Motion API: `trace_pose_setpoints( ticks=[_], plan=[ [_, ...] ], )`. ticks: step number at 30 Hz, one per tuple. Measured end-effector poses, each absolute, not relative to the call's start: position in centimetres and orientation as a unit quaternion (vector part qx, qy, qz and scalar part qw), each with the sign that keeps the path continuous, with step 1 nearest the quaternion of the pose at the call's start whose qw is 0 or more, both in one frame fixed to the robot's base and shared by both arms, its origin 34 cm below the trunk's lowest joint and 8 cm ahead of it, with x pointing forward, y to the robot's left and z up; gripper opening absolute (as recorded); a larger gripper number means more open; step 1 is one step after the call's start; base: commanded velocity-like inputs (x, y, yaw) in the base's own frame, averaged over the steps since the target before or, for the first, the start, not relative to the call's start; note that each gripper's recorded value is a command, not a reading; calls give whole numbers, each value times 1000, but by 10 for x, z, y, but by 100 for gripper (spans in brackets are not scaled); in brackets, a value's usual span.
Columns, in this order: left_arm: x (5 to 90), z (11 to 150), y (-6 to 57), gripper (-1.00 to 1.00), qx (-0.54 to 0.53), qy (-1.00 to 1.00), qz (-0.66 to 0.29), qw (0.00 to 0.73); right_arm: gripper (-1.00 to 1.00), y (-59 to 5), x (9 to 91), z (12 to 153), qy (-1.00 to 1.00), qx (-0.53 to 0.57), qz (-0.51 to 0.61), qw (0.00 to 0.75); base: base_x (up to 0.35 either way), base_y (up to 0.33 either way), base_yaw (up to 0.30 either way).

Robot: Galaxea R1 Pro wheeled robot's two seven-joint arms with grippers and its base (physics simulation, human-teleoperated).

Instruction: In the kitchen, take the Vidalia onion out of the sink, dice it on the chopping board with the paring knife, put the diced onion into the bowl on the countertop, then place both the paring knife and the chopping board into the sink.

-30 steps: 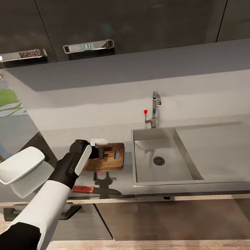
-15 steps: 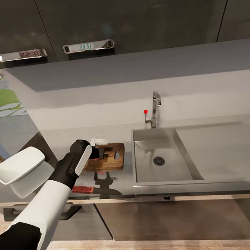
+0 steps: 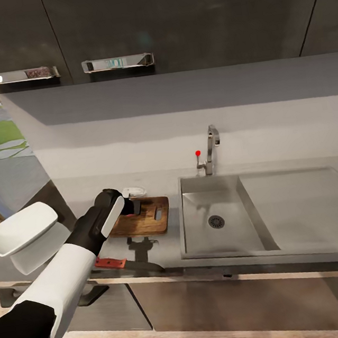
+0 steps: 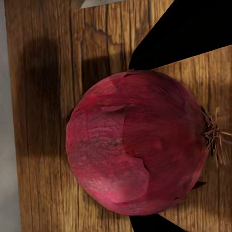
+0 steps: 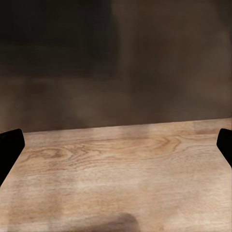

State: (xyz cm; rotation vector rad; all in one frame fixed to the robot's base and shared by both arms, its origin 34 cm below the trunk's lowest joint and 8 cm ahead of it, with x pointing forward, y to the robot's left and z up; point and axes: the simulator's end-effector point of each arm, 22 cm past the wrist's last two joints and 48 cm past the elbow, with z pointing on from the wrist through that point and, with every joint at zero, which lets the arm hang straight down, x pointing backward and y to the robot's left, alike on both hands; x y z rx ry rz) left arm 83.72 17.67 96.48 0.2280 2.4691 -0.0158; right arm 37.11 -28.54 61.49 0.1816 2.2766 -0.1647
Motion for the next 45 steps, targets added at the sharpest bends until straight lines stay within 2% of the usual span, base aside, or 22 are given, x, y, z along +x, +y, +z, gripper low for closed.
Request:
trace_pose_setpoints(
  ticks=[45],
  plan=[
    [833,952,182,-100,83,947,-2,309,100,-284,371,615,906,71,-63,413,2,0,0]
  ],
)
